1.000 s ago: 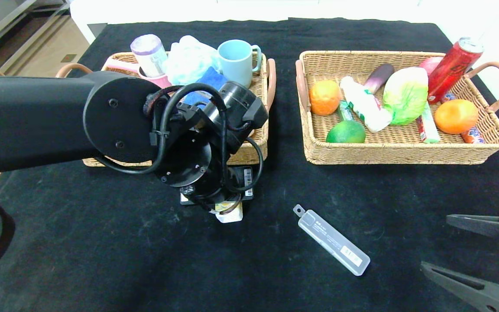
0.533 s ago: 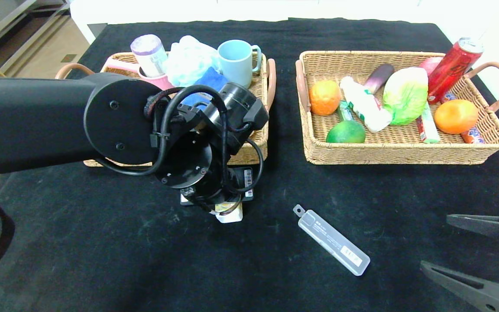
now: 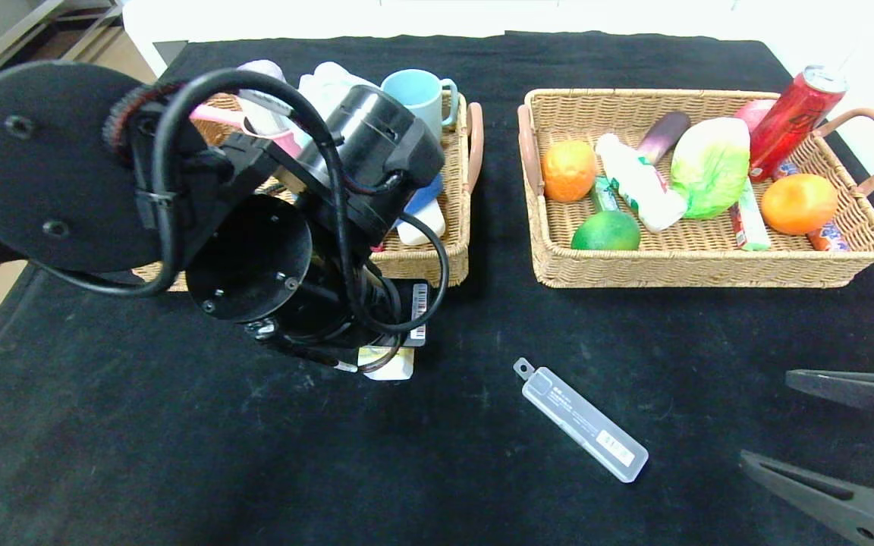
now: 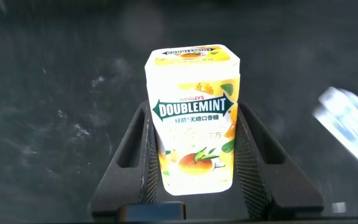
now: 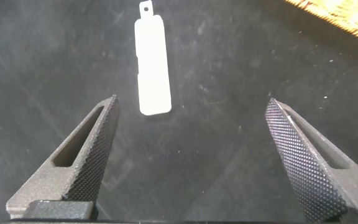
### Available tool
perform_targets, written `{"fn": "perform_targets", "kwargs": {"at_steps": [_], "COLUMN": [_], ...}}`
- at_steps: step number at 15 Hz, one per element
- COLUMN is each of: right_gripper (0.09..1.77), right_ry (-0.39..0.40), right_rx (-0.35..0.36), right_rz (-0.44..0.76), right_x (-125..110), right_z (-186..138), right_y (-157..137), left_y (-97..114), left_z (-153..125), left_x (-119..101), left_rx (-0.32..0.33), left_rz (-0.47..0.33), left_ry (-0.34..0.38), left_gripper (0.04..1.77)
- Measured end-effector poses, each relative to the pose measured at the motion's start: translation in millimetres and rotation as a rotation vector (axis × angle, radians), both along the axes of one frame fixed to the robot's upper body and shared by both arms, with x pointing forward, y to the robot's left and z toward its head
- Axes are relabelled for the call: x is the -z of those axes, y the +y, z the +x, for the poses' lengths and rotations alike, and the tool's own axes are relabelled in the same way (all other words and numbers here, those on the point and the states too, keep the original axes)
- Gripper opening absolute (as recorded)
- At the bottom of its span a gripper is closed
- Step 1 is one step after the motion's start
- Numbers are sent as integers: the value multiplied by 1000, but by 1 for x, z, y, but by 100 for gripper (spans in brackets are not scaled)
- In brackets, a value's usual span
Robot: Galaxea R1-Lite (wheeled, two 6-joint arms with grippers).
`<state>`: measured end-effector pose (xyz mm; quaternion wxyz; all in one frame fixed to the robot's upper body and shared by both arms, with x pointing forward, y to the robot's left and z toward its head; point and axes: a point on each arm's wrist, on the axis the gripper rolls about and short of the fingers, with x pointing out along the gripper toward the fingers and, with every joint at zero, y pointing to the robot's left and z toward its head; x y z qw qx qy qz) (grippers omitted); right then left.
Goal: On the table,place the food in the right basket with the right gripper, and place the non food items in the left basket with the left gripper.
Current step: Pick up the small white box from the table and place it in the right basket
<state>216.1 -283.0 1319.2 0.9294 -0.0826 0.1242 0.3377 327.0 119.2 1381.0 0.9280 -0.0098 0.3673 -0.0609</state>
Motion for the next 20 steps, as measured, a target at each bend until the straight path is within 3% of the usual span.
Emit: {"fn": "perform_targets", "kwargs": {"at_steps": [3, 5, 7, 12, 14, 18, 20], "right_gripper": [171, 171, 171, 171, 171, 171, 171], "right_ry": [-6, -15, -25, -53, -51, -101, -124], "right_rx": [8, 11, 16, 36, 49, 55, 56], "right_rz": [17, 20, 23, 36, 76, 126, 150], "right_x": [-4, -6, -9, -17, -22, -35, -40], "right_z": [-1, -2, -4, -7, -8, -19, -26], "right_y": [-1, -1, -2, -5, -6, -10, -13], "left_y": [-3, -9, -17, -48, -60, -76, -82], "left_z": [-17, -19, -22, -18, -11, -3, -2], "left_x": [-19, -35, -45, -54, -53, -44, -50], "left_rx": [100, 145, 218, 335, 343, 379, 390], "left_rz": [21, -46, -47, -51, -33, 7, -3], "left_ry": [-87, -204, -300, -507, -591, -636, -693], "left_gripper": [78, 78, 78, 78, 78, 78, 78]}}
